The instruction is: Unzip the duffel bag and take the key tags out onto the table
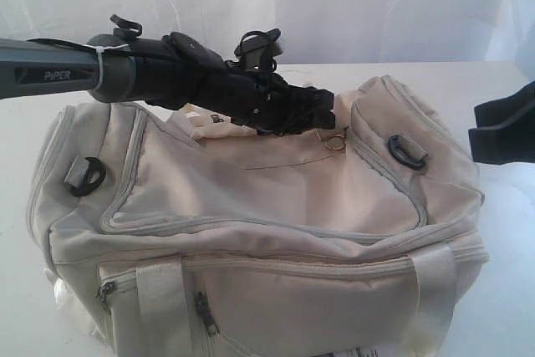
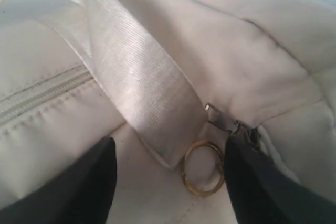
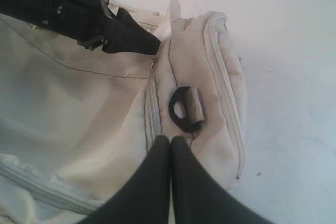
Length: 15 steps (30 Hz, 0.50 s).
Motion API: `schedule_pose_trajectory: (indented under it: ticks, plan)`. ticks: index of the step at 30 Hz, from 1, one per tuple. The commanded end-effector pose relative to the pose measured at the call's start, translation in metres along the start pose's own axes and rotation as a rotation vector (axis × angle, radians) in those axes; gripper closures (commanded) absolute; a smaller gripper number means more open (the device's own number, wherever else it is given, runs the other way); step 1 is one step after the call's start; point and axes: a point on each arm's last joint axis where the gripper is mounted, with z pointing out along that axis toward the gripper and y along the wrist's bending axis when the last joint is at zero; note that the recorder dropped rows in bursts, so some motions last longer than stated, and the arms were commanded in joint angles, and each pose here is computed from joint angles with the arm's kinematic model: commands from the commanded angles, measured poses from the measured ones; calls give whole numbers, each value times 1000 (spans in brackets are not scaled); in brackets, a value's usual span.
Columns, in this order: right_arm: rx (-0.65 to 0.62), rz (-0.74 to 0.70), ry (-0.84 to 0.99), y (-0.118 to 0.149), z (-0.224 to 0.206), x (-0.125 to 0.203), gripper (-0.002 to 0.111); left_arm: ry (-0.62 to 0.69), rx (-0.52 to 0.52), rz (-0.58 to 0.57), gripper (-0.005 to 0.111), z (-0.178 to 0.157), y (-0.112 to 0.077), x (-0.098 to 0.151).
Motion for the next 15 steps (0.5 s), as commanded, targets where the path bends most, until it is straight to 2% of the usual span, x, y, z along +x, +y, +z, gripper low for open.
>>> schedule_pose_trajectory:
  ticks: [1,4,6,9,13,15]
  plan:
    - [2,9,1,0,-1,1,108,-19,89,7,44,5,-9,-2]
    - [2,9,-1,0,-1,1,108,-33,126,-7,44,13,-14,-4]
    - [2,9,-1,0,-1,1,108,-31,119,-15,44,21,-10,-2]
    - [0,11,0,0,-1,1,108,-33,105,-33,52,27,-6,2]
    - [0,14,0,0,-1,1,108,-39,105,-27,105,25,-8,0]
    - [0,14,0,0,-1,1,108,-50,130,9,107,15,-17,-7]
